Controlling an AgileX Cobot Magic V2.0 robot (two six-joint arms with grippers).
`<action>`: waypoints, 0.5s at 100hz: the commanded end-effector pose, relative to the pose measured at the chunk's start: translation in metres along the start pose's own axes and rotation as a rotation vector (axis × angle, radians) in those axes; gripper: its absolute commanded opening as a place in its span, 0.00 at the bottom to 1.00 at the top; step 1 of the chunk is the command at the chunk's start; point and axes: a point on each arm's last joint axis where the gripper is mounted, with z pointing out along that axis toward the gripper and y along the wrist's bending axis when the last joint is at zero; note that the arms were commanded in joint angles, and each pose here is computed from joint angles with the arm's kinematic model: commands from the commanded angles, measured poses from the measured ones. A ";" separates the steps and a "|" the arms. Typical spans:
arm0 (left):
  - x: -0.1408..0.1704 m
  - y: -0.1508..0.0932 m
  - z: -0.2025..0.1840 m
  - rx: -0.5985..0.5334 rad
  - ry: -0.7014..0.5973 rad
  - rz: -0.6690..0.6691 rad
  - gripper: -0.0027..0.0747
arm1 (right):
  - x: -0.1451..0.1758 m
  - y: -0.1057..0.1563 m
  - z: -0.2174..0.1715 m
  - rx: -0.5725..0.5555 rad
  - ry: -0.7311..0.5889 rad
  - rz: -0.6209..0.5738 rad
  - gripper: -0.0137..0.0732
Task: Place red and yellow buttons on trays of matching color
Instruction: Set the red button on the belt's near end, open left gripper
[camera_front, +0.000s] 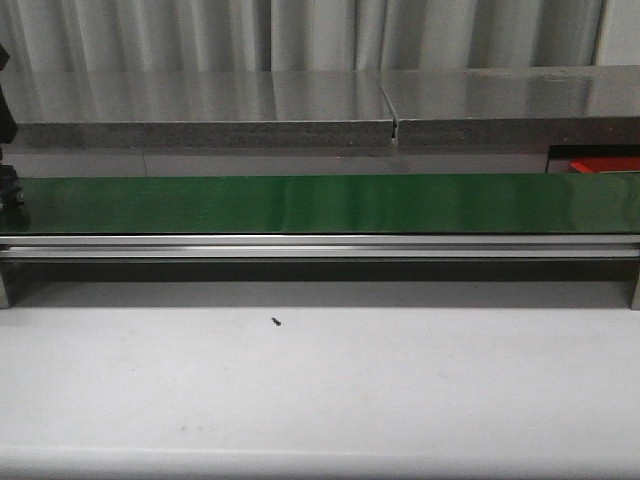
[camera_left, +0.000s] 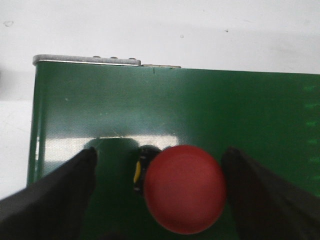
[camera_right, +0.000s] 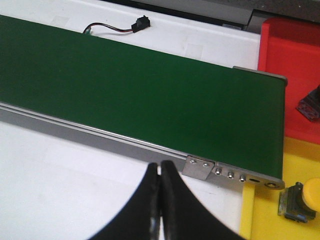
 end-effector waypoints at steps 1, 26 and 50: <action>-0.015 -0.009 -0.026 0.005 -0.114 0.001 0.86 | -0.013 -0.001 -0.008 0.021 -0.091 -0.001 0.08; -0.033 -0.013 -0.046 0.004 -0.189 0.022 0.86 | -0.013 -0.001 -0.008 0.021 -0.091 -0.001 0.08; -0.054 -0.001 -0.078 -0.025 -0.281 0.023 0.86 | -0.013 -0.001 -0.008 0.021 -0.091 -0.001 0.08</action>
